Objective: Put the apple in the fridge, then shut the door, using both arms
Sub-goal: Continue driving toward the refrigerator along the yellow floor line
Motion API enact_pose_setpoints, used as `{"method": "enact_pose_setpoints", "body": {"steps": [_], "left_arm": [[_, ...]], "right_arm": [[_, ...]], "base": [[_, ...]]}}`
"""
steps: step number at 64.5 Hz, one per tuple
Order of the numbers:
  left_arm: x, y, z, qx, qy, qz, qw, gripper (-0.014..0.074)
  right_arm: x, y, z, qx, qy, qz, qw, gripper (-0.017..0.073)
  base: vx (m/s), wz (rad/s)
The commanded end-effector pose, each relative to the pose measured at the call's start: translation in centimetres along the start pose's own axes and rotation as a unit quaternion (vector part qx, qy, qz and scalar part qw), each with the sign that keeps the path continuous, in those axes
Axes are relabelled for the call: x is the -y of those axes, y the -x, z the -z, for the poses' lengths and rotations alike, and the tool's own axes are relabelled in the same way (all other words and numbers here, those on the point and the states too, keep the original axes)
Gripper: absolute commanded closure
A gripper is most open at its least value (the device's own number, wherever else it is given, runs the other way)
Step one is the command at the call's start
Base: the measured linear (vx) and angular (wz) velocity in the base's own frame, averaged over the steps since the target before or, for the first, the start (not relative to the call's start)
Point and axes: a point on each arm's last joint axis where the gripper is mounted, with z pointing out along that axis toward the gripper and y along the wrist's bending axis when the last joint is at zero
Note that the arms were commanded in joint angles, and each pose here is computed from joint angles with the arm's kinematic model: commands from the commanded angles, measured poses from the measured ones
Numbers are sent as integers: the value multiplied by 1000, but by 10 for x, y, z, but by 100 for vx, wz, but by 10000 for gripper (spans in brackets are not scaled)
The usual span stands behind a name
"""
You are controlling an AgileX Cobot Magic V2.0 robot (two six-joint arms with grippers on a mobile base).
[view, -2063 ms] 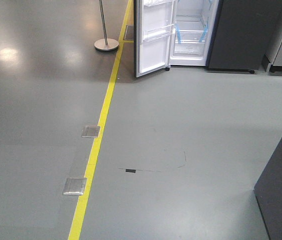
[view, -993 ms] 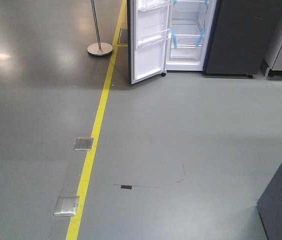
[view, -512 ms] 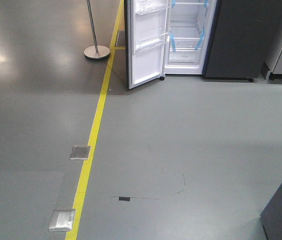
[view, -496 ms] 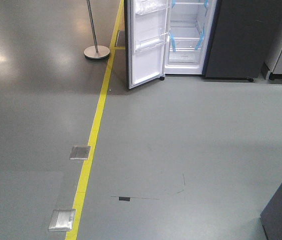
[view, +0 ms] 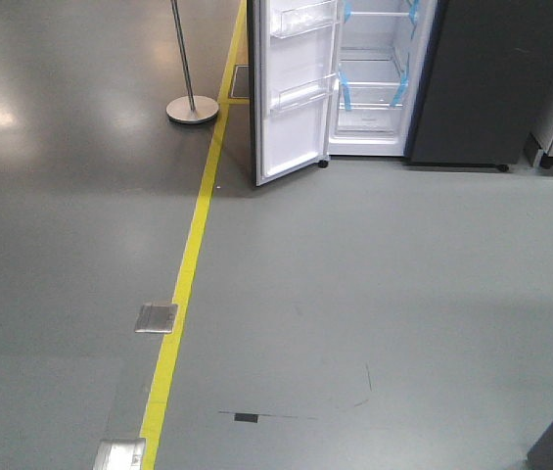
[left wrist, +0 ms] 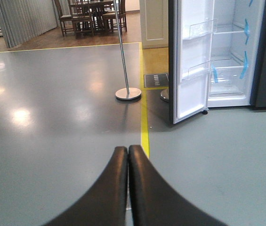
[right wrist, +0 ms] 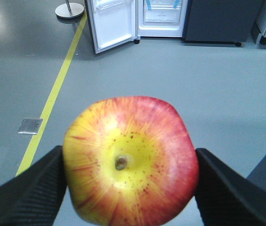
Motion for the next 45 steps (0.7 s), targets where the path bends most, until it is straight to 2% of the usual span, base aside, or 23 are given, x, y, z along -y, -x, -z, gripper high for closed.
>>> {"method": "enact_pose_setpoints", "body": {"steps": [1,45], "left_arm": [[0,1,0,33,-2,6,999,599],[0,1,0,33,-2,6,999,599]], "right_arm": [[1,15,6,51,-11,-6,999,334],[1,15,6,51,-11,-6,999,334]], "base": [[17,6],[16,3]]}}
